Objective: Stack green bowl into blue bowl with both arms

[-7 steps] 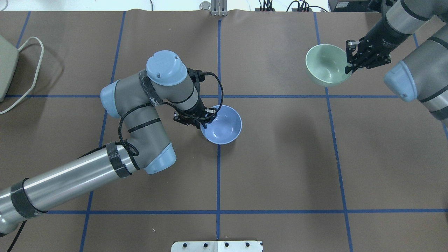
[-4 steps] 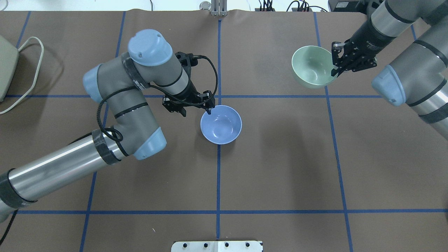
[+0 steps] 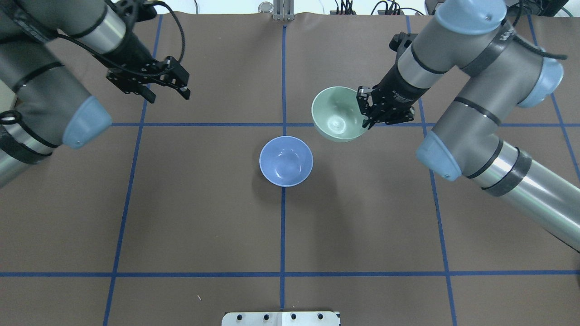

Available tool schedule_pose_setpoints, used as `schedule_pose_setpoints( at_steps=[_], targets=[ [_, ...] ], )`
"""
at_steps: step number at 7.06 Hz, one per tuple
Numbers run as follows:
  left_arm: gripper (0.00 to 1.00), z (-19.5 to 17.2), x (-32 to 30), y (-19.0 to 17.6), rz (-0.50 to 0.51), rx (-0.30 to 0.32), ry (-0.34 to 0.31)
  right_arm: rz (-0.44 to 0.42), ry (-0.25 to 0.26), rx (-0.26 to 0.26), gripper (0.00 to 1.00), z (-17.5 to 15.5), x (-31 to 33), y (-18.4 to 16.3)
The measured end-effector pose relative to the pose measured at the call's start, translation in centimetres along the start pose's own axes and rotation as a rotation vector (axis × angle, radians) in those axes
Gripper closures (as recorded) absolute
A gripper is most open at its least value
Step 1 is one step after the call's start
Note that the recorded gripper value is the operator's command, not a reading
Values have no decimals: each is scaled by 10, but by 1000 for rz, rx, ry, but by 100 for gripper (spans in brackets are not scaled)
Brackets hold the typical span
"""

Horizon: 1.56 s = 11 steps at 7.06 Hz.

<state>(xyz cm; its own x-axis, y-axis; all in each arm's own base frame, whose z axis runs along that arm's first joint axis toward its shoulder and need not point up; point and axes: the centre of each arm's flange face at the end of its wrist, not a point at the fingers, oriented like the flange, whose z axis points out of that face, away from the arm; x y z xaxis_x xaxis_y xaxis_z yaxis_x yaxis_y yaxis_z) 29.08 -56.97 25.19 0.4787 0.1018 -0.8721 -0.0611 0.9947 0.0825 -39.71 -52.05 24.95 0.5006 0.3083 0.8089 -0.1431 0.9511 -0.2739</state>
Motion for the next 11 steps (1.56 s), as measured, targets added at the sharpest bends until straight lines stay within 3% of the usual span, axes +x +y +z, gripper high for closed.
schedule_pose_setpoints(
  at_steps=[2, 5, 7, 11],
  targets=[
    [8, -51, -76, 10, 101, 12, -72, 18, -18, 26, 100, 29, -41, 34],
    [7, -97, -182, 23, 198, 42, -136, 3, -31, 43, 100, 68, -68, 64],
    [6, -107, -199, 26, 202, 52, -145, -6, -34, 38, 100, 94, -66, 71],
    [6, -107, -205, 26, 196, 50, -149, -18, -20, 22, 100, 110, -59, 80]
  ],
)
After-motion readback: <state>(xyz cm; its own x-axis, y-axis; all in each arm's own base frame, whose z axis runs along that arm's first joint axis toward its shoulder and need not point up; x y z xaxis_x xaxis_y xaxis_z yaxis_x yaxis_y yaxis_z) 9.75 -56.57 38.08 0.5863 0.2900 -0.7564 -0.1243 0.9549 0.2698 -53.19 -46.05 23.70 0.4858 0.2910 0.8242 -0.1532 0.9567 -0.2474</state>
